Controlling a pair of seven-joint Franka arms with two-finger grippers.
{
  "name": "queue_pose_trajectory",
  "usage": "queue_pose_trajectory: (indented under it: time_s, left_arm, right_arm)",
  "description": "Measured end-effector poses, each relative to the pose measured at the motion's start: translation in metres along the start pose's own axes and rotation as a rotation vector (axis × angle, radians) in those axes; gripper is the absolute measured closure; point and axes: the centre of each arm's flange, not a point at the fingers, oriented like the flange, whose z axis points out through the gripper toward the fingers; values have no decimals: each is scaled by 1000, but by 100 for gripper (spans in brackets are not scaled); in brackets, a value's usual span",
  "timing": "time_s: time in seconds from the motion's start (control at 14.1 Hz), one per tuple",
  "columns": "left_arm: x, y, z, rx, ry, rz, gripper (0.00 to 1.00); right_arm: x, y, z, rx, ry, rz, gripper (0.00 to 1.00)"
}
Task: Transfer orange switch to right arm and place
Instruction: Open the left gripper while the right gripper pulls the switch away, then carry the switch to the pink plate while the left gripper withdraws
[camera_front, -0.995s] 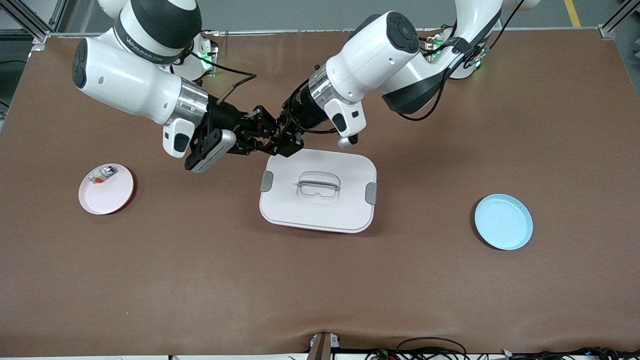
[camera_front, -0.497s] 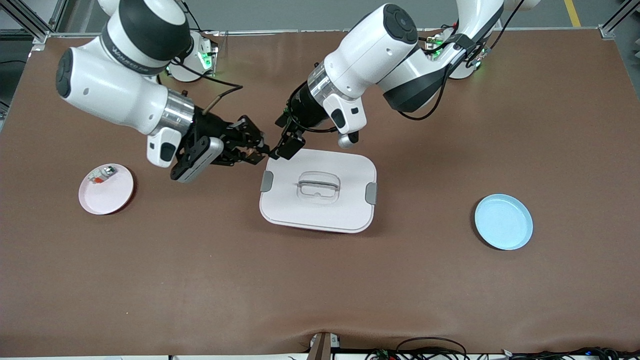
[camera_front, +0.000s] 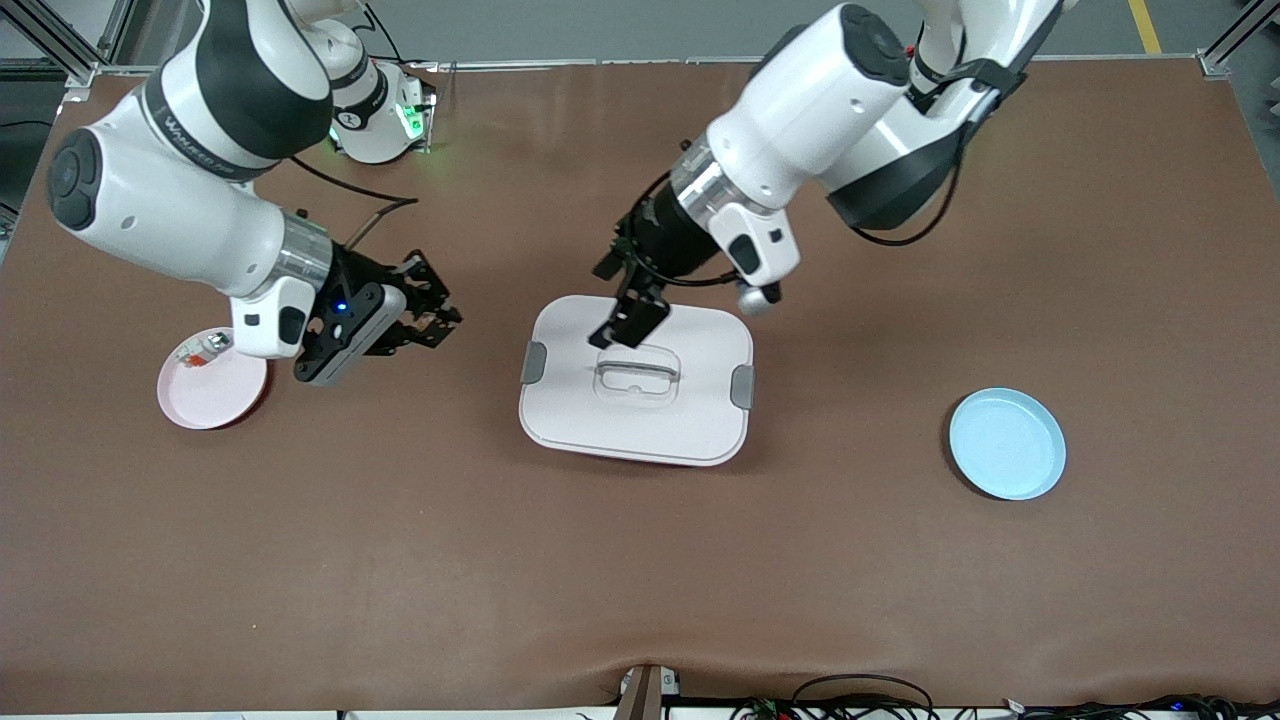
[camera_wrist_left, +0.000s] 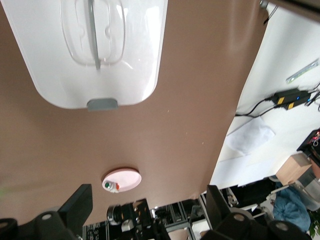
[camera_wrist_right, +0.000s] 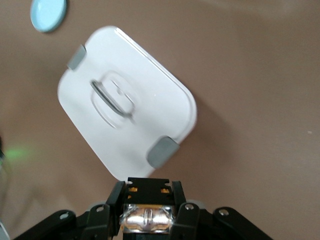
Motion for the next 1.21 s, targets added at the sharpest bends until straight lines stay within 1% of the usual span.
queue_pose_trajectory:
  time_s: [0.21,0.43,0.57,0.71,0.92,1.07,1.21]
  left_arm:
    - [15,-4,-13,64,77,85,0]
    - [26,-19,-17,85,133,136,0]
    - [41,-30,-17,100,175,201,0]
    - [59,-41,-19,119,224,265,0]
    - [89,-51,-28,132,292,317,0]
    - [110,-54,-35,161,330,364,0]
    - [134,-53,-46,200,368,419,0]
  right_arm:
    - [-22,39,-8,-99,-100,-135,58]
    - [-43,74,-9,-178,-202,-264,58]
    - [-61,100,-7,-201,-268,-338,58]
    - [-78,122,-6,-215,-317,-402,58]
    - [-94,142,2,-280,-403,-473,58]
    - [-105,155,13,-298,-420,-525,58]
    - [-129,182,19,-299,-416,-551,58]
